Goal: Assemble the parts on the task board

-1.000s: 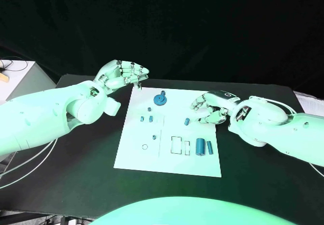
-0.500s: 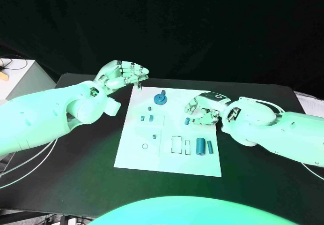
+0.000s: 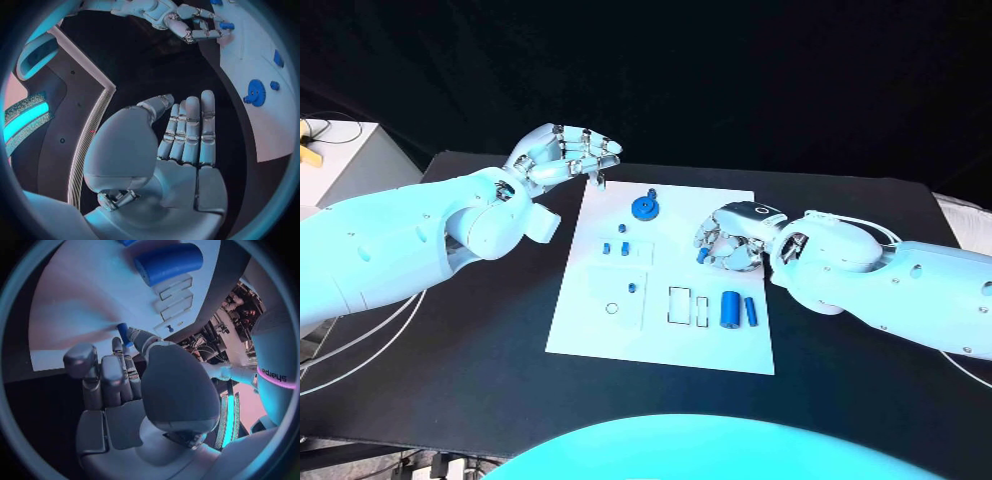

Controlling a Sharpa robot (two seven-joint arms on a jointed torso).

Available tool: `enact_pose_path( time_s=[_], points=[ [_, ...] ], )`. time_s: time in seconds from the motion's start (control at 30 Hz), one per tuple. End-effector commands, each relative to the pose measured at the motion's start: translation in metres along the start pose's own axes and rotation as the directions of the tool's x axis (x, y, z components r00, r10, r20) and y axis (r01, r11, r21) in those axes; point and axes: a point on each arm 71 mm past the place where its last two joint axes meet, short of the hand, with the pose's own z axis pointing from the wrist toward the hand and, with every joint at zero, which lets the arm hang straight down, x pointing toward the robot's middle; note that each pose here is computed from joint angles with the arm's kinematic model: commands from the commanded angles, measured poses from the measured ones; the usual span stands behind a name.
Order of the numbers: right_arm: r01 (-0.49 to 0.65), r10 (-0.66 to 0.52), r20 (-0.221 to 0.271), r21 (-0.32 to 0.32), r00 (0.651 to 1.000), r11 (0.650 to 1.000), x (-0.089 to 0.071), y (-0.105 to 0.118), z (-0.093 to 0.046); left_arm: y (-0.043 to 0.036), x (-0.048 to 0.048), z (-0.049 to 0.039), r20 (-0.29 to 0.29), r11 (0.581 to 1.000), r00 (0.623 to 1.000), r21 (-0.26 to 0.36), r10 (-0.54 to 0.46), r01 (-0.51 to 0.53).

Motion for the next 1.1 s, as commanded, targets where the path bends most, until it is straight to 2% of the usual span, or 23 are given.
enact_pose_path(
  time_s=[0.03,0.63,0.9,1.1],
  points=[
    [0.024,-0.024,-0.024,-0.003,0.999,1.000,0.003,0.002,0.001,-0.0011,0.0021,0.0003,-0.015,1.000,1.000,0.007,-0.008,0.008],
    [0.027,-0.027,0.001,-0.011,1.000,1.000,0.006,0.008,0.005,-0.0010,0.0018,0.0002,-0.014,1.000,1.000,0.006,-0.007,0.007],
    [0.041,-0.040,0.062,-0.008,0.997,0.999,0.002,0.010,0.003,-0.0010,0.0014,-0.0001,-0.014,1.000,1.000,0.006,-0.007,0.007],
    [0.006,-0.003,0.120,-0.022,0.993,1.000,-0.005,0.014,-0.005,-0.0007,0.0001,-0.0007,-0.011,1.000,1.000,0.004,-0.006,0.006]
  ],
)
